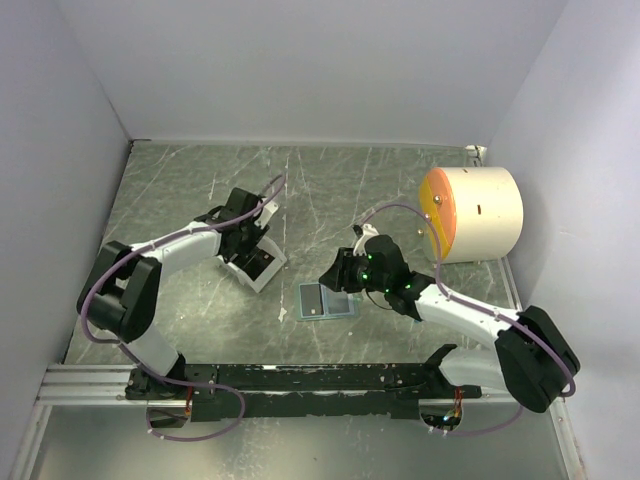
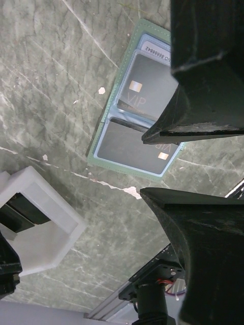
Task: Put the credit cards into the card holder
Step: Pick up the credit card from the storage box.
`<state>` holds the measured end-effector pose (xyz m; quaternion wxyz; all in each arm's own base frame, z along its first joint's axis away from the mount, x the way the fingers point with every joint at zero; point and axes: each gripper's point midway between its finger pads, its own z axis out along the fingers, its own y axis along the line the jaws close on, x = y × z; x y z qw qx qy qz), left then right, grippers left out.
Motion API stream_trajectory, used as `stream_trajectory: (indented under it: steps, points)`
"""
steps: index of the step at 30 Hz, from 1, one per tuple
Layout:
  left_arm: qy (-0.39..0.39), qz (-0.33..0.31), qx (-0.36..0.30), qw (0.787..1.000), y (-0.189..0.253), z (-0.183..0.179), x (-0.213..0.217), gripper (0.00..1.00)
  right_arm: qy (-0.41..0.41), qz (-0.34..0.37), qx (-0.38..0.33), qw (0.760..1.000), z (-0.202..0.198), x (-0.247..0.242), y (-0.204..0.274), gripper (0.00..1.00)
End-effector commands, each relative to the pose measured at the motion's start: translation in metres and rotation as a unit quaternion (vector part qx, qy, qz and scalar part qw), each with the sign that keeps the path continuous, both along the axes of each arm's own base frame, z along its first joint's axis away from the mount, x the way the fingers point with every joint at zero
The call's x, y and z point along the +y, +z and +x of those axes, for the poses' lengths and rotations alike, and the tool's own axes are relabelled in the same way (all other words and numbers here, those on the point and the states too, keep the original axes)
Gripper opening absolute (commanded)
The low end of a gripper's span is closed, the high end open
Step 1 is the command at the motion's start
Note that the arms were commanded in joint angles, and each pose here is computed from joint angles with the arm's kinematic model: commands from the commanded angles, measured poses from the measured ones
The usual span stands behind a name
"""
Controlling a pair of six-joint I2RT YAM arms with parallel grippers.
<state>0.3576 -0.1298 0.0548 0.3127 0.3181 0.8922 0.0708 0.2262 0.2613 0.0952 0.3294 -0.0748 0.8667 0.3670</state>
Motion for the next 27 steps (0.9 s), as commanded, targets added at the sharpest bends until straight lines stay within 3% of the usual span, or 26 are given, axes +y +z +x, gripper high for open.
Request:
stream_trajectory:
  steps: [1, 18, 27]
  points:
    - [-0.006, 0.003, -0.016, 1.000, 0.003, 0.013, 0.000, 0.55, -0.006, 0.005, -0.026, 1.000, 0.006, -0.001, 0.015, 0.40]
    - [-0.012, 0.001, 0.009, 1.000, -0.021, 0.015, -0.004, 0.50, -0.008, 0.015, -0.020, 1.000, 0.004, 0.000, 0.013, 0.40]
    - [-0.021, -0.014, 0.014, 1.000, -0.011, 0.012, -0.010, 0.33, -0.011, 0.018, -0.022, 1.000, 0.003, -0.001, 0.014, 0.40]
